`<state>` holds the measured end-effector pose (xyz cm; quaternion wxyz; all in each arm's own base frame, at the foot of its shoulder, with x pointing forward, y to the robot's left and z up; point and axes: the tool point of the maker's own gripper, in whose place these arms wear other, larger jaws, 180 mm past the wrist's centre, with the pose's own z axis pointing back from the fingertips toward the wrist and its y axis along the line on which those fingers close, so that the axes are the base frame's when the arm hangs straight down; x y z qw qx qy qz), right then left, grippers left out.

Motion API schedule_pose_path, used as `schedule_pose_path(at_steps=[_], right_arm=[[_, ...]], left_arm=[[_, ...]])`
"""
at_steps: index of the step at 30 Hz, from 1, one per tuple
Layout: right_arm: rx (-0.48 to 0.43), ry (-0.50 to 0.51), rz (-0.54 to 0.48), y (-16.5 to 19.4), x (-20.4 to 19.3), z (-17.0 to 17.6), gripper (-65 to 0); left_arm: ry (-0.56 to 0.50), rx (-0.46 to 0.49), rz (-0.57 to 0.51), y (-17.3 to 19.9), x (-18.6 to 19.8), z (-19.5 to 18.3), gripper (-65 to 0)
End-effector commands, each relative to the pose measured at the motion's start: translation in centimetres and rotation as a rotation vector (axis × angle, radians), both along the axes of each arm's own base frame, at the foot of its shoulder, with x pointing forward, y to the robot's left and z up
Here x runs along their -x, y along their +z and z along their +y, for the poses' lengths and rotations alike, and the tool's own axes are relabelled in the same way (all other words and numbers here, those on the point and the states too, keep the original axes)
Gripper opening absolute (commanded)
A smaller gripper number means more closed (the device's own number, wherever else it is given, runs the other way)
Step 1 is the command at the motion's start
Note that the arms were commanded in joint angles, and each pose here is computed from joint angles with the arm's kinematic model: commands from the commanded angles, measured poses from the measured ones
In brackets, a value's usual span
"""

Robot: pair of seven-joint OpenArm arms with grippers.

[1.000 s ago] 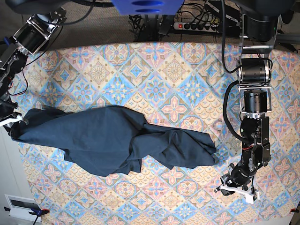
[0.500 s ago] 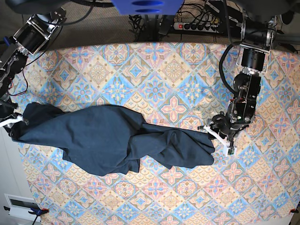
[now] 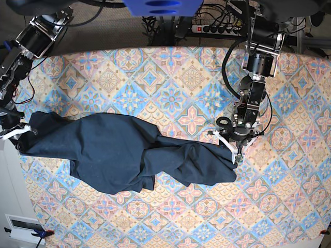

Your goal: Layout the t-shirt on the table in an organized manner, then fold the t-shirt properly

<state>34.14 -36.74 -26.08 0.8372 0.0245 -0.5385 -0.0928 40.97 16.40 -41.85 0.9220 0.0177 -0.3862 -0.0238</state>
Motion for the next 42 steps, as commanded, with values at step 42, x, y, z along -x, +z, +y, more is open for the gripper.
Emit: schedule_pose_path(at_steps=[42], right_arm=[[-0.079, 0.036, -0.131, 2.9, -0.5, 0.6, -64.3]], left_arm=[[-0.18, 0.6, -0.584, 27.0, 7.8, 5.2, -65.0]])
